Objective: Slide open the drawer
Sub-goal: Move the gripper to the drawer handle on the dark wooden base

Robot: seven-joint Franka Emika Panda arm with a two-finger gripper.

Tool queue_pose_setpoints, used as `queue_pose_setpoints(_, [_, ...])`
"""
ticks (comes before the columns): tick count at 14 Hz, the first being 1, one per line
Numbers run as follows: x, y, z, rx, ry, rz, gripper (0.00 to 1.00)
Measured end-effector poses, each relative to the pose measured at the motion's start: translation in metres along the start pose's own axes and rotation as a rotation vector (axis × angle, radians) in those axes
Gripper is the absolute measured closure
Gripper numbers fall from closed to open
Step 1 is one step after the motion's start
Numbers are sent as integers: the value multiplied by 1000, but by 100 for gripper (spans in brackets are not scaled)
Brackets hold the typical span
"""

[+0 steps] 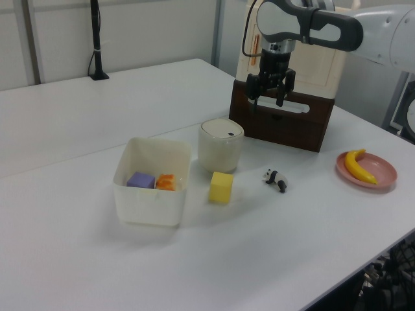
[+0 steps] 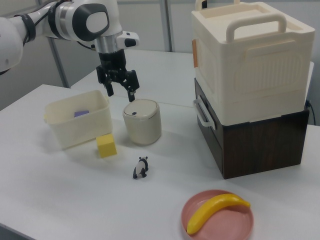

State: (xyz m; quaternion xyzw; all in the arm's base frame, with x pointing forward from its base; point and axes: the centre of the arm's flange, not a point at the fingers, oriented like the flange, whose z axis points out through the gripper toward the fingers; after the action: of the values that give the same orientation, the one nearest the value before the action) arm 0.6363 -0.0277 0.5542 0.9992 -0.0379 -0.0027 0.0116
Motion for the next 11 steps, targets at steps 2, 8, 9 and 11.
queue_pose_setpoints(2, [-6,4,-7,12,-13,15,0])
queue_pose_setpoints(8, [-30,17,-43,35,-4,34,0])
queue_pose_setpoints(9, [-30,17,-41,35,-10,34,0])
queue_pose_setpoints(11, [-32,15,-36,35,-30,29,0])
